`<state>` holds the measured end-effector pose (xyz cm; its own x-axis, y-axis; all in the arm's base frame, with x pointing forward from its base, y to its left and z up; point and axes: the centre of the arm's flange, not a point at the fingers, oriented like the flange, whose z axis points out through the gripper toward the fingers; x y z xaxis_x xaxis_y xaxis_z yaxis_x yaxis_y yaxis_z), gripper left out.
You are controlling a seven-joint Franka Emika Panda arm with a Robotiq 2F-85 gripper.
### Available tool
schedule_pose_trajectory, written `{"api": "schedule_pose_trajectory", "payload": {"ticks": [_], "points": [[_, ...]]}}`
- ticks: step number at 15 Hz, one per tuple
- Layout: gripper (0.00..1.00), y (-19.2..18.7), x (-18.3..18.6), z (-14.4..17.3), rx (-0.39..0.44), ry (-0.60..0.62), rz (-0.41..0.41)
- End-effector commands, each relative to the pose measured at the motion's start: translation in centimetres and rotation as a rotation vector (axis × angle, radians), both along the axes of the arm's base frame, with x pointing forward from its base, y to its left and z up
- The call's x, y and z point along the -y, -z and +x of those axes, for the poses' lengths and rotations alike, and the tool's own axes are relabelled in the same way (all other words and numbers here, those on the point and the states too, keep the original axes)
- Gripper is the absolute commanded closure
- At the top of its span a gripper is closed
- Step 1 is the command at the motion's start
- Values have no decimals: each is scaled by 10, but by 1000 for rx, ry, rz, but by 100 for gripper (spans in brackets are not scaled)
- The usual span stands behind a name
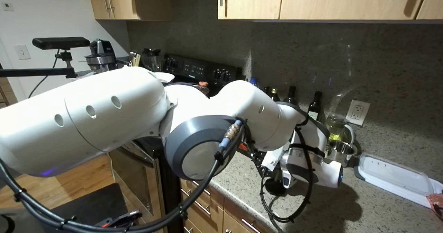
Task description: Place the container on its side
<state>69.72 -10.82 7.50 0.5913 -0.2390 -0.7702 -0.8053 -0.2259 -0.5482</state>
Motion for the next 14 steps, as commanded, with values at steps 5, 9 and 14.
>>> {"api": "schedule_pose_trajectory", "payload": {"ticks": [5, 9, 14], "points": [[99, 13, 4, 14, -90, 13, 28], [99, 16, 6, 15, -112, 18, 33], [95, 17, 8, 16, -126, 14, 28]]}}
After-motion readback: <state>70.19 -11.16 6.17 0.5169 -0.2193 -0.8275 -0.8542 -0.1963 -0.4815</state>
